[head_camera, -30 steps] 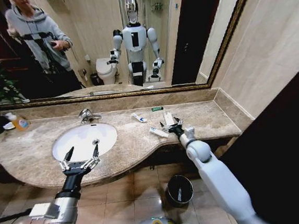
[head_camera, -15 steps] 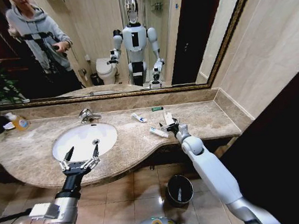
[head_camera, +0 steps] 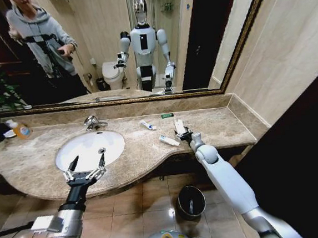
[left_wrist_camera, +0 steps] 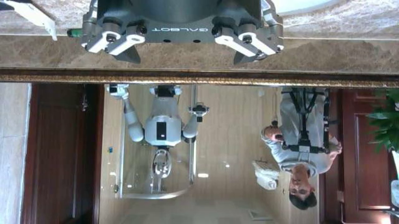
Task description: Pick up the trash from the sink and place it in the trash bin.
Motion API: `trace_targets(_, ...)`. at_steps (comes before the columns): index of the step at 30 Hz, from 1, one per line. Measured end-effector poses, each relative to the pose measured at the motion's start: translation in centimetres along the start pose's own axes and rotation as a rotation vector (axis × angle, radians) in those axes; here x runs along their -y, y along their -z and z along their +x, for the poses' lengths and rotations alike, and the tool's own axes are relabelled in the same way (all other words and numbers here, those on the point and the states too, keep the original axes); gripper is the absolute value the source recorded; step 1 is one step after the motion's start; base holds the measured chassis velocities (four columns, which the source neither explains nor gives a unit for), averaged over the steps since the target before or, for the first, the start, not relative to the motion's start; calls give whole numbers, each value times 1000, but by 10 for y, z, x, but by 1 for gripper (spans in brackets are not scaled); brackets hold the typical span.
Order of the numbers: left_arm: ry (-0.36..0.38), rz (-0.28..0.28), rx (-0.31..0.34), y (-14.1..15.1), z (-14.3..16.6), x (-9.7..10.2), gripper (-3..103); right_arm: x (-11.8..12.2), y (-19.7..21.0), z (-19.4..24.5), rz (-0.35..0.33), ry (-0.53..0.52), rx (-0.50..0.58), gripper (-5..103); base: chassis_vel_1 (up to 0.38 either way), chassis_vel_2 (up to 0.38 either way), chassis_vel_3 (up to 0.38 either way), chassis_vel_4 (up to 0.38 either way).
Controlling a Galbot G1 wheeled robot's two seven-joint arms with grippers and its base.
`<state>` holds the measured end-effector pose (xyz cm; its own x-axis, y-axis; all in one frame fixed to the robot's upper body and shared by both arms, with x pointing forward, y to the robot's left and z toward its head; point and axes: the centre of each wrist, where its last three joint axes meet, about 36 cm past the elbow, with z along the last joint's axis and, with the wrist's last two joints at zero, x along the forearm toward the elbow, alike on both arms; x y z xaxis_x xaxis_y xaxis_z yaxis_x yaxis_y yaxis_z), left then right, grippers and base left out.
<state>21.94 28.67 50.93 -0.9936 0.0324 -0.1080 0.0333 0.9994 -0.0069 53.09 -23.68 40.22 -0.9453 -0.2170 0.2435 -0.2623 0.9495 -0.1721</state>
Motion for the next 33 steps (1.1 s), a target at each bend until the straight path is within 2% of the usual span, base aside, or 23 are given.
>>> trace_targets(3, 0, 0, 0, 0, 0, 0, 100, 2, -1, 2, 5, 1, -5, 52, 0, 0, 0, 0)
trace_targets(5, 0, 0, 0, 0, 0, 0, 100, 3, 0, 3, 4, 2, -5, 52, 0, 0, 0, 0)
trace_targets(8, 0, 0, 0, 0, 0, 0, 100, 8, 4, 5, -11, -1, -5, 40, 0, 0, 0, 0)
trace_targets(12, 0, 0, 0, 0, 0, 0, 100, 12, 5, 6, -20, -6, -3, 32, 0, 0, 0, 0)
trace_targets(14, 0, 0, 0, 0, 0, 0, 100, 14, 4, 9, -24, -10, -5, 25, 0, 0, 0, 0)
trace_targets(15, 0, 0, 0, 0, 0, 0, 100, 15, 3, 9, -25, -12, -6, 25, 0, 0, 0, 0)
trace_targets(16, 0, 0, 0, 0, 0, 0, 100, 16, 2, 11, -26, -14, -7, 17, 0, 0, 0, 0)
trace_targets(18, 0, 0, 0, 0, 0, 0, 100, 16, 2, 12, -27, -14, -8, 17, 0, 0, 0, 0)
trace_targets(21, 0, 0, 0, 0, 0, 0, 100, 15, -3, 15, -28, -13, -14, 5, 0, 0, 0, 0)
trace_targets(23, 0, 0, 0, 0, 0, 0, 100, 15, -3, 16, -29, -13, -14, 5, 0, 0, 0, 0)
trace_targets(24, 0, 0, 0, 0, 0, 0, 100, 16, -3, 17, -30, -16, -12, 1, 0, 0, 0, 0)
trace_targets(33, 0, 0, 0, 0, 0, 0, 100, 29, 1, 35, -31, -47, 27, 0, 0, 0, 0, 0)
